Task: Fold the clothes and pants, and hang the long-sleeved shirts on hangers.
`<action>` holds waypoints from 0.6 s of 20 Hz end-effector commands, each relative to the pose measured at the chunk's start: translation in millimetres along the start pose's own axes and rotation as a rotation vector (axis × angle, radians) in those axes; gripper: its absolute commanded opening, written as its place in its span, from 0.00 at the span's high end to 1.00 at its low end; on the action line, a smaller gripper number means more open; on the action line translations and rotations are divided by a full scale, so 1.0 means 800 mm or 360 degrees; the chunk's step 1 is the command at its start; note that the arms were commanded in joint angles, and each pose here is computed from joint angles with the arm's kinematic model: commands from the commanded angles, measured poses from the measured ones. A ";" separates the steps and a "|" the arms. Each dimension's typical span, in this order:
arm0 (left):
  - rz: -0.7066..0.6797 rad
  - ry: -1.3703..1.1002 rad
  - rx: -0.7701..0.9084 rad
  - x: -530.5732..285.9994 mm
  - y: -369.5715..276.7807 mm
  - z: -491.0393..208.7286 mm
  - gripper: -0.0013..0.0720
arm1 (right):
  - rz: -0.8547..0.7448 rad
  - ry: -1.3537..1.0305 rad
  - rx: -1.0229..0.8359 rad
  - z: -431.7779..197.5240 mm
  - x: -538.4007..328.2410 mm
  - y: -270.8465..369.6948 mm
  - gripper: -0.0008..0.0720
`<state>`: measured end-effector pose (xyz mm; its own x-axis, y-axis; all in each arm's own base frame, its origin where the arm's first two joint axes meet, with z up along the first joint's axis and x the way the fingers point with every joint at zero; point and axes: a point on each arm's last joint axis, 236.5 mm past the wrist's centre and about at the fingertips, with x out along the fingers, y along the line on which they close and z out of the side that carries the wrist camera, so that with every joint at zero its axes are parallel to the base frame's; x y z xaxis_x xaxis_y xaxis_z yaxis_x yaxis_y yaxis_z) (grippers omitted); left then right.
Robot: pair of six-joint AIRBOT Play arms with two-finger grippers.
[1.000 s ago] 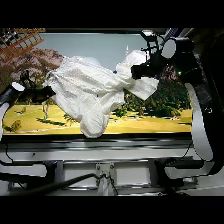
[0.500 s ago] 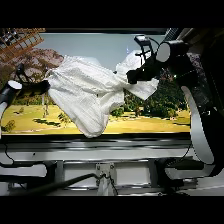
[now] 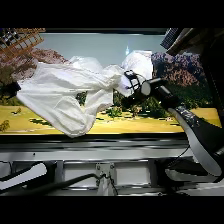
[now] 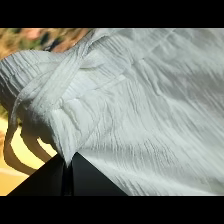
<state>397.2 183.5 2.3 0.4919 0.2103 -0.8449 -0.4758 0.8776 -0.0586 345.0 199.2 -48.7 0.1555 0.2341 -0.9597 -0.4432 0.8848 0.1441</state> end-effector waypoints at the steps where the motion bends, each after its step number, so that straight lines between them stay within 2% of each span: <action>1: 0.0245 0.0059 0.0047 -0.020 0.049 -0.011 0.96 | -0.0027 -0.0200 -0.0368 0.030 0.030 0.030 0.35; 6: 0.0244 0.0023 0.0032 -0.031 0.048 -0.005 0.96 | -0.0030 -0.0343 -0.0685 0.055 0.072 0.074 0.34; 12: 0.0242 0.0015 0.0008 -0.033 0.048 -0.004 0.96 | 0.0054 -0.0401 -0.0649 0.078 0.115 0.111 0.33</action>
<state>365.1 209.1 20.0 0.4115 0.3318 -0.8489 -0.5289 0.8454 0.0740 368.7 299.9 -102.2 0.3094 0.3497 -0.8843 -0.7544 0.6564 -0.0044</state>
